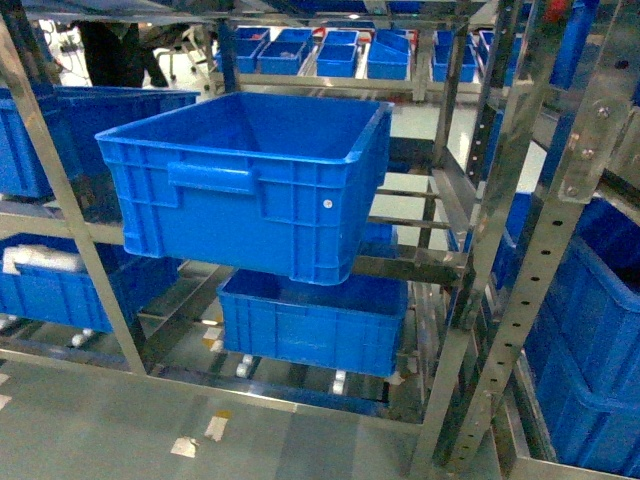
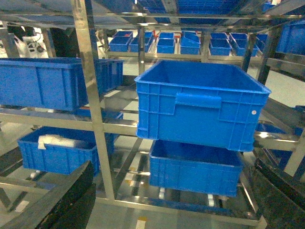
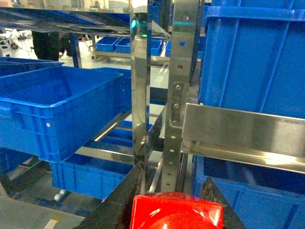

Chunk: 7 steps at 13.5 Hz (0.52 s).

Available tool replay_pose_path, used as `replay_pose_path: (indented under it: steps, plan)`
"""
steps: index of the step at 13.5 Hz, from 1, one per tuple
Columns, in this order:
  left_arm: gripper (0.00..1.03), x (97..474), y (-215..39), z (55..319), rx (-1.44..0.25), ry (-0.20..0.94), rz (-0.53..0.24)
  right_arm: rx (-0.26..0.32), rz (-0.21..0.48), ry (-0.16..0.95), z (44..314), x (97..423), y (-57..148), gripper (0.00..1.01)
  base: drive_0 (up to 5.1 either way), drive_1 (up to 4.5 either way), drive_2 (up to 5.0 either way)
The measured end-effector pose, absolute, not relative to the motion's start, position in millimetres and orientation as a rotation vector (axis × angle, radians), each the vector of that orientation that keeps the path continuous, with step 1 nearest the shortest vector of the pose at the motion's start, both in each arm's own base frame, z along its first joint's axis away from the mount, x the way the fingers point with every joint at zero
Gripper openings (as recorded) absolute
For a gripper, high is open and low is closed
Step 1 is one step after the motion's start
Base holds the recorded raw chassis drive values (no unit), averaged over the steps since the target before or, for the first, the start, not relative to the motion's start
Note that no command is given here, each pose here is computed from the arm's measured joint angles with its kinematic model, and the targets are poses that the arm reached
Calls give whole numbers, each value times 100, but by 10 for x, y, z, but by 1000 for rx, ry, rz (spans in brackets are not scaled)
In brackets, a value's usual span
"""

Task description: Pick red block from blue box to shelf

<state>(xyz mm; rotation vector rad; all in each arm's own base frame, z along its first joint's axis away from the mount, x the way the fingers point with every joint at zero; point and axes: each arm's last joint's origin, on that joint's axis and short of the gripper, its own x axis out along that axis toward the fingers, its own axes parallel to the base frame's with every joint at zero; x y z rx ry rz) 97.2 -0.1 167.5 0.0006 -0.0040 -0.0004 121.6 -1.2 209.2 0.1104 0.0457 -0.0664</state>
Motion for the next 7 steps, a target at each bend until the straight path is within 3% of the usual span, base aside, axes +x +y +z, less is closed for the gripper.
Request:
replay_pose_path:
  steps: [7]
  plan:
    - [98, 972, -1, 1676, 1, -6, -1, 110, -67, 48, 2091, 1216, -13, 28, -445, 413, 70]
